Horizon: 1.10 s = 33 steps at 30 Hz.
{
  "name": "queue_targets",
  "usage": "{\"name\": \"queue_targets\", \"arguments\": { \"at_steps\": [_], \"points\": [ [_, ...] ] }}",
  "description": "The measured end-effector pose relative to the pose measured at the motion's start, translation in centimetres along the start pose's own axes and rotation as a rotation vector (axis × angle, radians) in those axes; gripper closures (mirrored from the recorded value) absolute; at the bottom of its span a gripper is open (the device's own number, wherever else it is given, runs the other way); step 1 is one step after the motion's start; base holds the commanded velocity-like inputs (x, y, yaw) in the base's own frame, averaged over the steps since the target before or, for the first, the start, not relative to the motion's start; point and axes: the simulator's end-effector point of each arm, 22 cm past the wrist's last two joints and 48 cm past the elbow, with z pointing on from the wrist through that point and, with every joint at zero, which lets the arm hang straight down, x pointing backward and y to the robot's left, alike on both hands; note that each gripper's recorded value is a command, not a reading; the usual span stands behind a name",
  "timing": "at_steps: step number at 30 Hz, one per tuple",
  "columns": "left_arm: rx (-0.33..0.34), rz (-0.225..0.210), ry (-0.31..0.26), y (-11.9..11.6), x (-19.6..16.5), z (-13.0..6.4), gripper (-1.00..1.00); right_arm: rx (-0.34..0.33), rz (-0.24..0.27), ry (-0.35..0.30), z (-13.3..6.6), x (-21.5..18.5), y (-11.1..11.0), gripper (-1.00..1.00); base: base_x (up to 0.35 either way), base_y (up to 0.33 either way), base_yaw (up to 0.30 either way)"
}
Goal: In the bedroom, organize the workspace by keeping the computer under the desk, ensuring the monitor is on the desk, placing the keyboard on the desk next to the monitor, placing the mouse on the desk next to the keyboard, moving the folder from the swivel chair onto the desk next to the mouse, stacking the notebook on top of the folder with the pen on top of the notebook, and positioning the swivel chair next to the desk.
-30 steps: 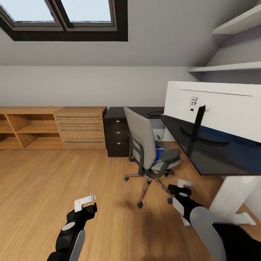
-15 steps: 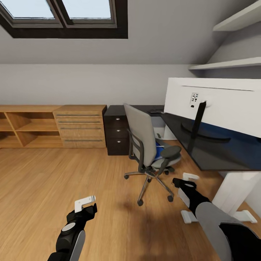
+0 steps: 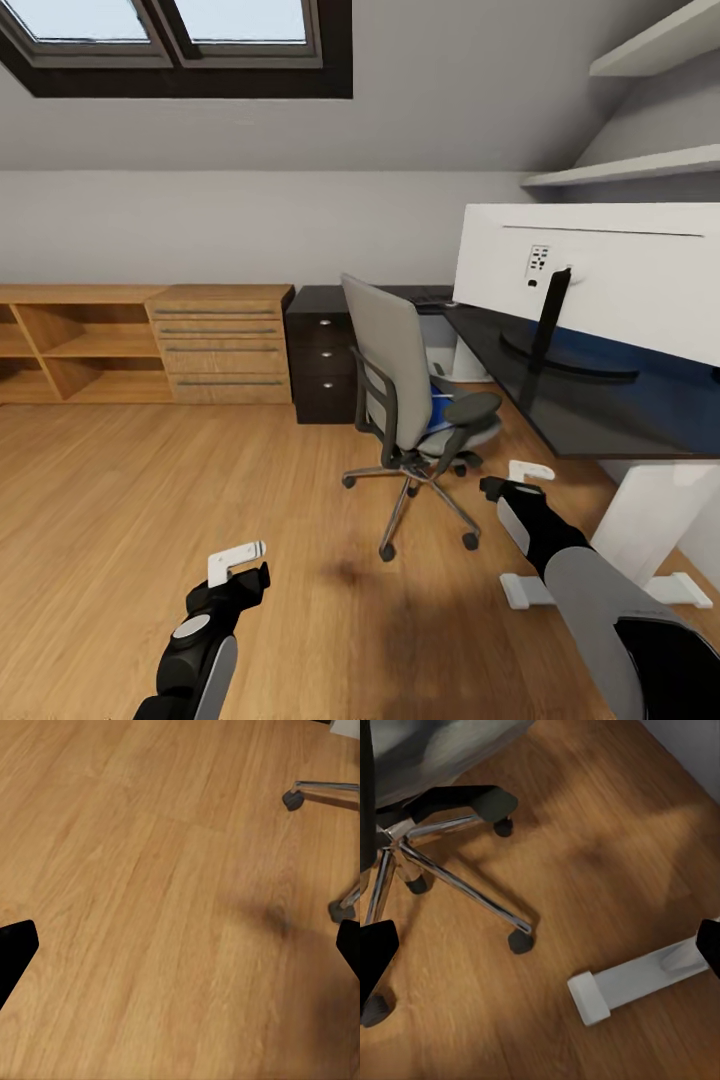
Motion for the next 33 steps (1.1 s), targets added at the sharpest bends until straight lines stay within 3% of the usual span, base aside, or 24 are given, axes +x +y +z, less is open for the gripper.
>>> {"name": "queue_targets", "arguments": {
  "at_steps": [8, 24, 25, 27, 33],
  "points": [
    [0.004, 0.008, 0.02, -0.1, 2.5, 1.0, -1.0, -0.055, 0.023, -0.027, -0.4, 1.5, 4.5, -1.0, 0.0, 0.0, 0.0],
    [0.009, 0.012, 0.024, 0.1, 5.8, 2.5, -1.0, -0.056, 0.056, -0.117, 0.8, 3.1, 4.6, -1.0, 0.0, 0.0, 0.0],
    [0.01, 0.013, 0.027, 0.1, 5.9, 2.5, -1.0, -0.052, 0.065, -0.156, 0.7, 2.3, 4.3, -1.0, 0.0, 0.0, 0.0],
    [0.011, 0.014, 0.028, 0.0, 6.0, 2.5, -1.0, -0.05, 0.07, -0.173, 0.7, 1.9, 4.2, -1.0, 0.0, 0.0, 0.0],
    [0.006, 0.028, 0.063, 0.3, 7.7, 3.1, -1.0, -0.045, 0.075, -0.195, 0.6, 1.5, 3.8, -1.0, 0.124, 0.0, 0.0]
  ]
}}
